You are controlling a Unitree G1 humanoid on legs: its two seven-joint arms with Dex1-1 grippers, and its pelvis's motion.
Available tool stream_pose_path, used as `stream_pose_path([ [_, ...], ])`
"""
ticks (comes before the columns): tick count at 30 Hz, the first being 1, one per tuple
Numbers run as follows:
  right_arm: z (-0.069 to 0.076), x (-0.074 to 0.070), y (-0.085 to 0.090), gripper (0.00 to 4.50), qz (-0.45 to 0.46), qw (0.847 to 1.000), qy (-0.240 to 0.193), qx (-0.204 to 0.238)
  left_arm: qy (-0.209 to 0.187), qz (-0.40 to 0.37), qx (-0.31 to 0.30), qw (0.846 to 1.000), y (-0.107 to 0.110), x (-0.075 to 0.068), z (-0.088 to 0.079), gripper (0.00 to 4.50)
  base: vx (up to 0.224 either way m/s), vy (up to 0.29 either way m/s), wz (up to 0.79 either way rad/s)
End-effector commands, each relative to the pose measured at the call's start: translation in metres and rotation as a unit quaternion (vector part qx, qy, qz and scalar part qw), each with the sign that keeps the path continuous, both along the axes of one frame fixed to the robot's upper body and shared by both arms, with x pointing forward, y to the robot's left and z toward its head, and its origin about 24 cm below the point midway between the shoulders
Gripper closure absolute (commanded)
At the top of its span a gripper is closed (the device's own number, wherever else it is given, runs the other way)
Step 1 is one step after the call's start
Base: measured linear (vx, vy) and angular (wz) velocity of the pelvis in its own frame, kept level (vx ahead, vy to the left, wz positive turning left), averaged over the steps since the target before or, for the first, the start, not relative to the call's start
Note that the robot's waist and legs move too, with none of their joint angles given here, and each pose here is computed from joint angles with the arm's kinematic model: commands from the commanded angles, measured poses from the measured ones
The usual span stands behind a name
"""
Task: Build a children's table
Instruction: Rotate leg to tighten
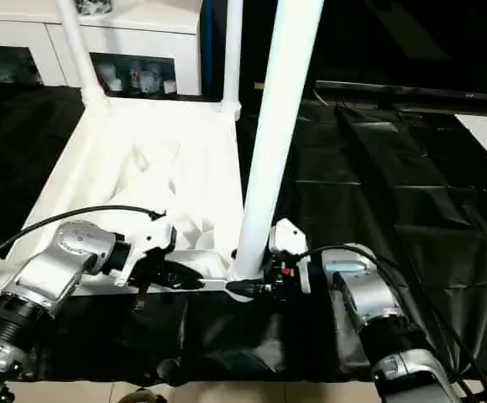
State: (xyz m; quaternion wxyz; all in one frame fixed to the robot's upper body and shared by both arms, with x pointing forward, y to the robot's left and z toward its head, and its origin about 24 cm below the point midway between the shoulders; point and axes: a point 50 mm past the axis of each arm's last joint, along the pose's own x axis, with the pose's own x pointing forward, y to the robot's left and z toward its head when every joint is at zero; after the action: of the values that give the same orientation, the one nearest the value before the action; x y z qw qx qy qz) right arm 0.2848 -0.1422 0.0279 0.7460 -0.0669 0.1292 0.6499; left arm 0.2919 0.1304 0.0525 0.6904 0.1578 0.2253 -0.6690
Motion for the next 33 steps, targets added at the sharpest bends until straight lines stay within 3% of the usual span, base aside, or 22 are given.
stream_pose_path([
  [1, -0.011, -0.004, 0.009, 1.79, -0.012, 1.000, 0.010, 0.001, -0.032, 0.041, -0.020, 0.998, -0.009, 0.008, 0.003, 4.50, 0.000, 0.000, 0.00],
  [3, -0.016, 0.005, 0.014, 1.80, -0.110, 0.994, 0.004, 0.011, -0.062, 0.112, -0.025, 0.991, -0.013, 0.017, 0.004, 4.50, 0.000, 0.000, 0.00],
  [6, -0.018, 0.010, 0.016, 1.80, -0.154, 0.988, 0.002, 0.008, -0.072, 0.138, -0.028, 0.987, -0.016, 0.020, 0.005, 4.50, 0.000, 0.000, 0.00],
  [10, -0.018, 0.025, 0.036, 1.80, -0.296, 0.952, 0.036, 0.065, -0.088, 0.200, -0.039, 0.975, -0.033, 0.022, 0.007, 4.50, 0.000, 0.000, 0.00],
  [15, -0.023, 0.025, 0.055, 1.80, -0.315, 0.948, 0.005, 0.038, -0.097, 0.248, -0.055, 0.962, -0.051, 0.022, 0.009, 4.50, 0.000, 0.000, 0.00],
  [18, -0.021, 0.025, 0.056, 1.11, -0.316, 0.948, -0.012, 0.036, -0.089, 0.225, -0.060, 0.968, -0.060, 0.014, 0.007, 4.50, 0.000, 0.000, 0.00],
  [20, -0.019, 0.026, 0.053, 1.05, -0.320, 0.947, -0.010, 0.040, -0.088, 0.216, -0.059, 0.971, -0.060, 0.013, 0.006, 4.50, 0.000, 0.000, 0.00],
  [23, -0.015, 0.027, 0.043, 0.90, -0.314, 0.949, -0.021, 0.037, -0.083, 0.191, -0.059, 0.976, -0.059, 0.010, 0.007, 4.50, 0.000, 0.000, 0.00],
  [24, -0.014, 0.028, 0.040, 0.65, -0.310, 0.950, -0.024, 0.035, -0.083, 0.180, -0.058, 0.978, -0.058, 0.009, 0.007, 4.50, 0.000, 0.000, 0.00],
  [26, -0.012, 0.025, 0.030, 0.65, -0.254, 0.966, -0.024, 0.029, -0.078, 0.139, -0.054, 0.986, -0.053, 0.006, 0.009, 4.50, 0.000, 0.000, 0.00],
  [33, -0.012, 0.009, 0.014, 0.65, -0.126, 0.992, -0.012, 0.003, -0.056, 0.046, -0.020, 0.997, -0.036, -0.001, 0.006, 4.50, 0.000, 0.000, 0.00],
])
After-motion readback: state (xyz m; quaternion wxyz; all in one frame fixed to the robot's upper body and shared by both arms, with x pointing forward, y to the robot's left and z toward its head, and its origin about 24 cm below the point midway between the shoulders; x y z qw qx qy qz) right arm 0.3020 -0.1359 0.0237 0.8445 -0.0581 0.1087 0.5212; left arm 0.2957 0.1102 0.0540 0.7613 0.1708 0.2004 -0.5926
